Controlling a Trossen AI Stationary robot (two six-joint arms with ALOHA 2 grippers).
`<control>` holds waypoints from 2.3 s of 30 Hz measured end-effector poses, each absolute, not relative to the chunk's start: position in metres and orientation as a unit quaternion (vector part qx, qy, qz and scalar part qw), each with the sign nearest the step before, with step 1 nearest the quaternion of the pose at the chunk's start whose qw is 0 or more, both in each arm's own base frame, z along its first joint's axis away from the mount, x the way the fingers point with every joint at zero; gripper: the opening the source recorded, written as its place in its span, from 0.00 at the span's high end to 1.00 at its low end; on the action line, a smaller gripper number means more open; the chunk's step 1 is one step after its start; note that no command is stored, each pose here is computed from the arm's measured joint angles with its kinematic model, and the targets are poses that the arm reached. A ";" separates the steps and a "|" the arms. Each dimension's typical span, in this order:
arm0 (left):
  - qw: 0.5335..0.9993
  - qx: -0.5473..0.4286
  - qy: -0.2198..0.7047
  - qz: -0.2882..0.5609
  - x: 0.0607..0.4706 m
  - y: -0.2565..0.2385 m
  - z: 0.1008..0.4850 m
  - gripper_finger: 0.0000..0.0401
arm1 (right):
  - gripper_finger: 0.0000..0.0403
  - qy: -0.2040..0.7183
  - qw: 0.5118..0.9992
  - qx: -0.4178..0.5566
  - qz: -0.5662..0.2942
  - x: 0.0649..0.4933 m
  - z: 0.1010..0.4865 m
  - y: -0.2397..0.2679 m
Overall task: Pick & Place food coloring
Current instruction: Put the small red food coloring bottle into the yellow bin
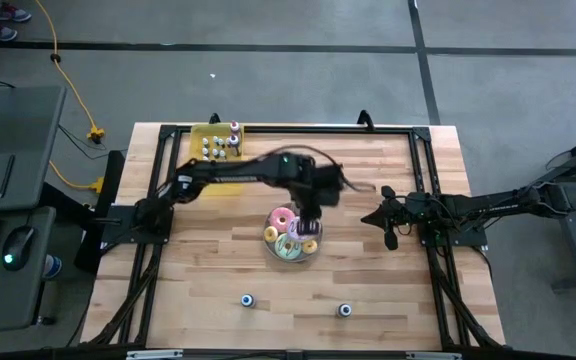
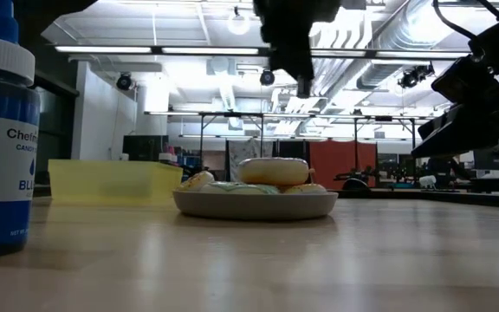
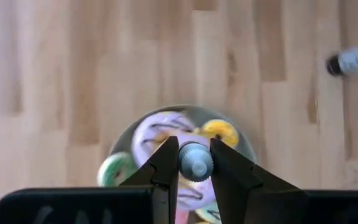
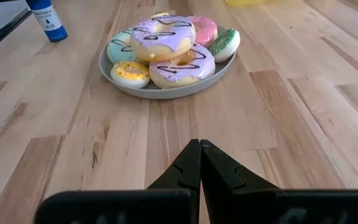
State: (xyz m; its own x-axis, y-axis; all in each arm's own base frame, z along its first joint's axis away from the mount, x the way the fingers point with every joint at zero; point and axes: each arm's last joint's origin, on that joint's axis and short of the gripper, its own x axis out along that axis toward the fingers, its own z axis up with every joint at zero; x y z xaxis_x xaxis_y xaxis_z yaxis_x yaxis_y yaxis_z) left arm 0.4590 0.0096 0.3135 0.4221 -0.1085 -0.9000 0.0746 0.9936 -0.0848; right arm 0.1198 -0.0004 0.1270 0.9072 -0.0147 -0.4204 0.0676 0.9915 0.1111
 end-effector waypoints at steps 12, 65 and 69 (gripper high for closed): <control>0.800 -0.046 0.589 0.108 0.400 0.063 0.358 0.84 | 1.00 0.216 0.974 0.062 -0.021 0.120 0.127 0.000; 0.803 -0.163 0.459 0.344 0.211 0.158 0.197 0.84 | 1.00 0.214 0.975 0.062 -0.021 0.120 0.127 0.000; 0.803 -0.159 0.462 0.341 0.214 0.160 0.193 0.84 | 1.00 0.214 0.975 0.062 -0.021 0.120 0.127 0.000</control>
